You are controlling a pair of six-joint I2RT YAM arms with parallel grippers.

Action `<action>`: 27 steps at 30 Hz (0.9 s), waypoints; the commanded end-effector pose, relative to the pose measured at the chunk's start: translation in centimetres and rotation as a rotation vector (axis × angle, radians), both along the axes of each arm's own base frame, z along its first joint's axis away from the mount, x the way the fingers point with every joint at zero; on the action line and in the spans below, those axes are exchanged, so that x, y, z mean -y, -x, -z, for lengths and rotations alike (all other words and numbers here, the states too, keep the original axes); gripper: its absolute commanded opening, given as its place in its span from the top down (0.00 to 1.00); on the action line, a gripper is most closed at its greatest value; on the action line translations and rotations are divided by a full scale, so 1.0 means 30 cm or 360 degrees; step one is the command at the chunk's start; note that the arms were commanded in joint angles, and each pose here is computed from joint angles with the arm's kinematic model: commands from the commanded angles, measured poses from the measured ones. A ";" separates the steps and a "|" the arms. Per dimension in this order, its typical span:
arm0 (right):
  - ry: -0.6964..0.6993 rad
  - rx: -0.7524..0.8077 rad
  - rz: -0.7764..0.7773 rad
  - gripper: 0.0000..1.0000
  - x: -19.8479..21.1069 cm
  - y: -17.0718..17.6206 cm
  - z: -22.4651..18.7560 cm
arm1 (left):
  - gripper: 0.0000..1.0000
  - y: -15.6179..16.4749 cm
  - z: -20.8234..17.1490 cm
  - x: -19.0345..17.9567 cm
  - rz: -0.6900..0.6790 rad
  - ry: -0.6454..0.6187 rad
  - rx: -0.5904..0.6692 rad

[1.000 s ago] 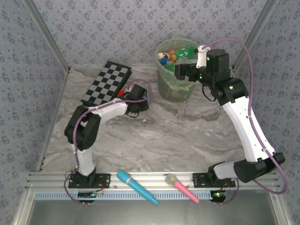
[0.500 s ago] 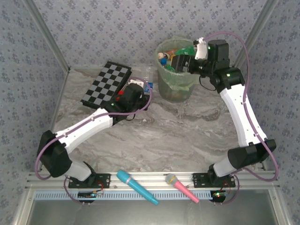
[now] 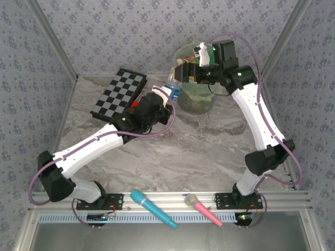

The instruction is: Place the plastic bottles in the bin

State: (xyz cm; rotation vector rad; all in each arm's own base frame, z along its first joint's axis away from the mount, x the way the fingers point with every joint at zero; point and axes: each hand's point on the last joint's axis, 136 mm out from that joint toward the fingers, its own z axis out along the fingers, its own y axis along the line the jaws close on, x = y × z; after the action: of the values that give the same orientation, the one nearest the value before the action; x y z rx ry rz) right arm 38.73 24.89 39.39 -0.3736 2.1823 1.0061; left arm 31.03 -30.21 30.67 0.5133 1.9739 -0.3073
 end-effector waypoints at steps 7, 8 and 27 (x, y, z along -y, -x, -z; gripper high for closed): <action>-0.0030 -0.0117 -0.0168 0.12 -0.062 0.030 0.024 | 0.67 0.043 -0.090 -0.017 0.0001 -0.0011 0.0124; -0.0049 -0.0114 -0.0192 0.15 -0.070 0.032 0.020 | 0.67 0.042 -0.083 -0.020 -0.0007 -0.0017 0.0119; -0.0087 0.0244 0.0353 0.35 0.259 -0.076 -0.215 | 0.03 0.028 -0.097 -0.123 -0.0234 0.0120 0.0113</action>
State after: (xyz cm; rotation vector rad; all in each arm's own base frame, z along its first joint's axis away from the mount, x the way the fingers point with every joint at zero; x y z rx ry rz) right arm 41.16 20.33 41.58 -0.2455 2.1268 1.0243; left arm 30.44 -28.48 31.52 0.4406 1.9469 -0.2327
